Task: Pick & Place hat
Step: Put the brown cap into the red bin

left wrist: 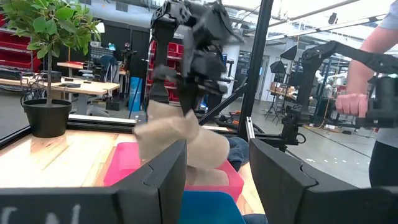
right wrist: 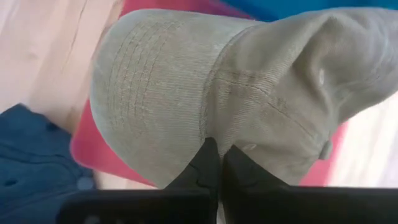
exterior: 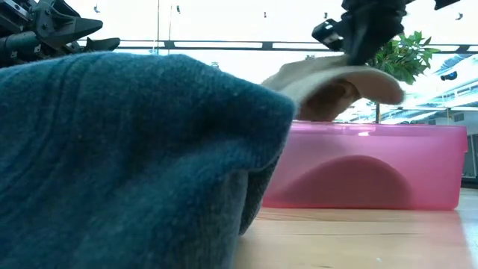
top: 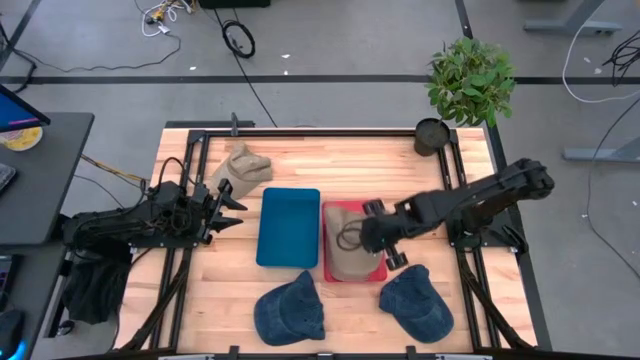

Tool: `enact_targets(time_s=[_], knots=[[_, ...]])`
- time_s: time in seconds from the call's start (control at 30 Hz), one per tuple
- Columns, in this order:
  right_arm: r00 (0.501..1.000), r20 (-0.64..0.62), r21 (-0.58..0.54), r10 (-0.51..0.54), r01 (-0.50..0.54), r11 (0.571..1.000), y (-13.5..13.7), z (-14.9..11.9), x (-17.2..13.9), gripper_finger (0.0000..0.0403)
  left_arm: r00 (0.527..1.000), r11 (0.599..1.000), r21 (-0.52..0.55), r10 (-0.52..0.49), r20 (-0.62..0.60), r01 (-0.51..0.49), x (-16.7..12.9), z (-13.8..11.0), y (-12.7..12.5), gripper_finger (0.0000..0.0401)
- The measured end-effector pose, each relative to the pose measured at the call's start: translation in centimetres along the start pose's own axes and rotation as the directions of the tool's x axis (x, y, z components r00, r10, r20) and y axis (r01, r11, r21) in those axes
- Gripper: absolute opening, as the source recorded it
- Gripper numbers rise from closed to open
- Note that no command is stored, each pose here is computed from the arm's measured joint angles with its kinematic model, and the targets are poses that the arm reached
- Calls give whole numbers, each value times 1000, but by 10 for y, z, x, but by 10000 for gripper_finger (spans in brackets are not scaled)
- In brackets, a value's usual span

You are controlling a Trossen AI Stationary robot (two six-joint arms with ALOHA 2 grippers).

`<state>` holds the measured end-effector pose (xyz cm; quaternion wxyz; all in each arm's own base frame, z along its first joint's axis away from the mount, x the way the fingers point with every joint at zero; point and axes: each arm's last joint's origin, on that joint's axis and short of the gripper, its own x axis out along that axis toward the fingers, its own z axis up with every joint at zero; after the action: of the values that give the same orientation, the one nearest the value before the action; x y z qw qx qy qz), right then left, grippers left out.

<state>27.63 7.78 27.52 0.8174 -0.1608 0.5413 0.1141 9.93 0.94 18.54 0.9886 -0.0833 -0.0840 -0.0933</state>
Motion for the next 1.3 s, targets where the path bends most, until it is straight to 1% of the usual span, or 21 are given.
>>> enact_targets(time_s=[0.07, 0.17, 0.33, 0.43, 0.57, 0.67, 0.83, 0.9, 1.03, 1.2, 1.3], knots=[[1000, -5, 2, 11, -11, 1000, 8, -3, 7, 0, 1000, 1000, 0, 0, 0, 0, 0, 0, 0, 177], [1000, 24, 3, 12, -12, 1000, 21, -4, 15, 0, 1000, 1000, 0, 0, 0, 0, 0, 0, 0, 177], [993, 114, -7, -8, 9, 1000, 31, 0, 23, 0, 1000, 1000, 0, 0, 0, 0, 0, 0, 0, 177], [995, 95, -36, -41, 45, 998, 32, -6, 30, 0, 1000, 1000, 0, 0, 0, 0, 0, 0, 0, 177], [997, 51, -14, -65, 66, 998, 25, -14, 38, 0, 1000, 1000, 0, 0, 0, 0, 0, 0, 0, 177], [997, 49, -21, -62, 63, 998, 22, -16, 42, 0, 1000, 1000, 0, 0, 0, 0, 0, 0, 0, 177], [992, 121, -57, -32, 39, 998, 25, -17, 51, 0, 1000, 1000, 0, 0, 0, 0, 0, 0, 0, 177], [991, 133, -53, -28, 35, 998, 26, -18, 54, 0, 1000, 1000, 0, 0, 0, 0, 0, 0, 0, 177], [998, 60, -27, -31, 32, 999, 26, -31, 68, 0, 1000, 1000, 0, 0, 0, 0, 0, 0, 0, 177], [999, 37, -29, -15, 16, 999, 28, -40, 74, 1, 1000, 1000, 0, 0, 0, 0, 0, 0, 0, 177], [999, 46, -16, 4, -3, 1000, 28, -38, 74, 15, 1000, 1000, 0, 0, 0, 0, 0, 0, 0, 177]])
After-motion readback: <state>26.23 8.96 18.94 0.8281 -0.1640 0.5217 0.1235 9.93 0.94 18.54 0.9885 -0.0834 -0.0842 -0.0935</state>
